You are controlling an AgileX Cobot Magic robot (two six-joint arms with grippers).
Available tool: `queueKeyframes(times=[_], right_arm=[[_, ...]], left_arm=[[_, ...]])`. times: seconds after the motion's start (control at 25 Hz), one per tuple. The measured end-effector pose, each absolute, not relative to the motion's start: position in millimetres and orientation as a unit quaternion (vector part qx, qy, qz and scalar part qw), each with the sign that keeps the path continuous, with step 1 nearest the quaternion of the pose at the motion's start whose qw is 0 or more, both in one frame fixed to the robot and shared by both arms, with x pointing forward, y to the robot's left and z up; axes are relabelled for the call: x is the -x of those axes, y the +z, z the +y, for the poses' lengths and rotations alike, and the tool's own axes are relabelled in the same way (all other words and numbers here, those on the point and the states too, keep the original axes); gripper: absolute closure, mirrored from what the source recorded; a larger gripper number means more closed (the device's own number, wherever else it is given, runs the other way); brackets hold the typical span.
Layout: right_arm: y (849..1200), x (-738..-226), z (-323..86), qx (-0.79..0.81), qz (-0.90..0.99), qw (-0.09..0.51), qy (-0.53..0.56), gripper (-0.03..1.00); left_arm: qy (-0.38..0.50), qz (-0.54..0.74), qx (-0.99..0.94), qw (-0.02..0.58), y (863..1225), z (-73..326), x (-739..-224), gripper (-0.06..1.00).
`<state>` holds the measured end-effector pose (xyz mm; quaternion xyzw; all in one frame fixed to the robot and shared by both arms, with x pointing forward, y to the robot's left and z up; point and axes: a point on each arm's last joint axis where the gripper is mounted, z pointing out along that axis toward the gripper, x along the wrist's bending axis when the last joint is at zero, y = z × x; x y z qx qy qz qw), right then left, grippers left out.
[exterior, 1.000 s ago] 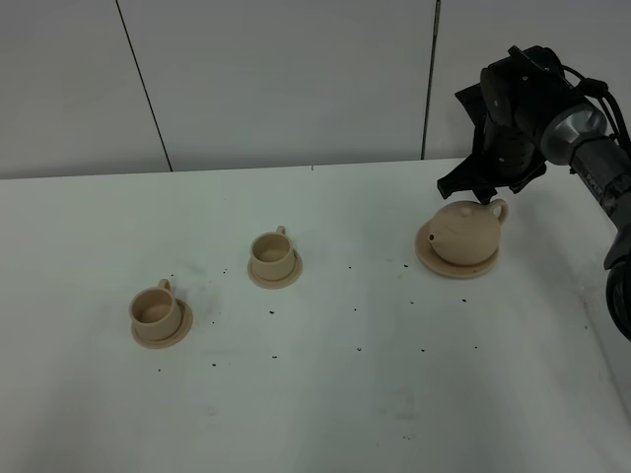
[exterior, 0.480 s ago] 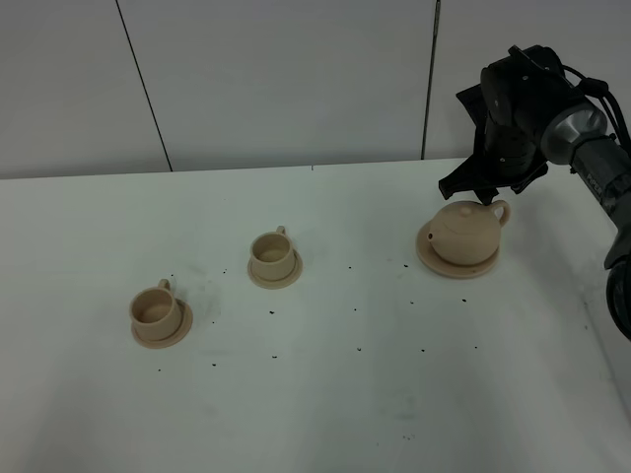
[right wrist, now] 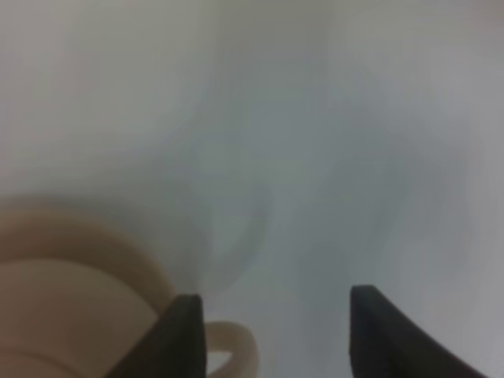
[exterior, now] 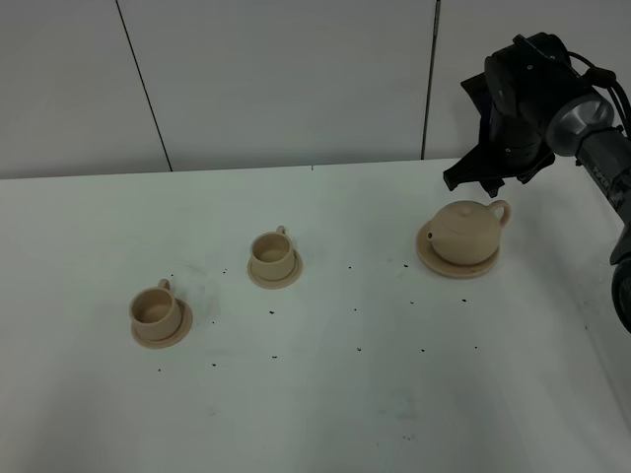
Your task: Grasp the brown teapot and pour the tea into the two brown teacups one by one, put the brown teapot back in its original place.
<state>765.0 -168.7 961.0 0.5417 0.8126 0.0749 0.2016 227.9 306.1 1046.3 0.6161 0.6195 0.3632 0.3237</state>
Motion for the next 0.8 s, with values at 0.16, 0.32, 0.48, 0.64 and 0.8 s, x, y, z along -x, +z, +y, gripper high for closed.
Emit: queueKeyframes(times=[0.16,0.32,0.48,0.64,0.8], right_arm=[[961.6,-766.5,-168.3,-0.540,0.811,0.207,0.082,0.56],[961.6,-766.6,-168.3,-0.540,0.811,0.208,0.082,0.56],[959.4,-766.8,-168.3,-0.540,0.812,0.207,0.080,0.56],[958.6,-766.1,-168.7,-0.541,0.812,0.204,0.075,0.56],[958.2,-764.9,-169.5,-0.542,0.813,0.201,0.068,0.56]], left_arm=[[0.363,0.619,-0.616,0.324,1046.3,306.1,-227.9,0.70],[0.363,0.619,-0.616,0.324,1046.3,306.1,-227.9,0.70],[0.363,0.619,-0.616,0.324,1046.3,306.1,-227.9,0.70],[0.363,0.619,-0.616,0.324,1046.3,306.1,-227.9,0.70],[0.363,0.619,-0.616,0.324,1046.3,306.1,-227.9,0.70]])
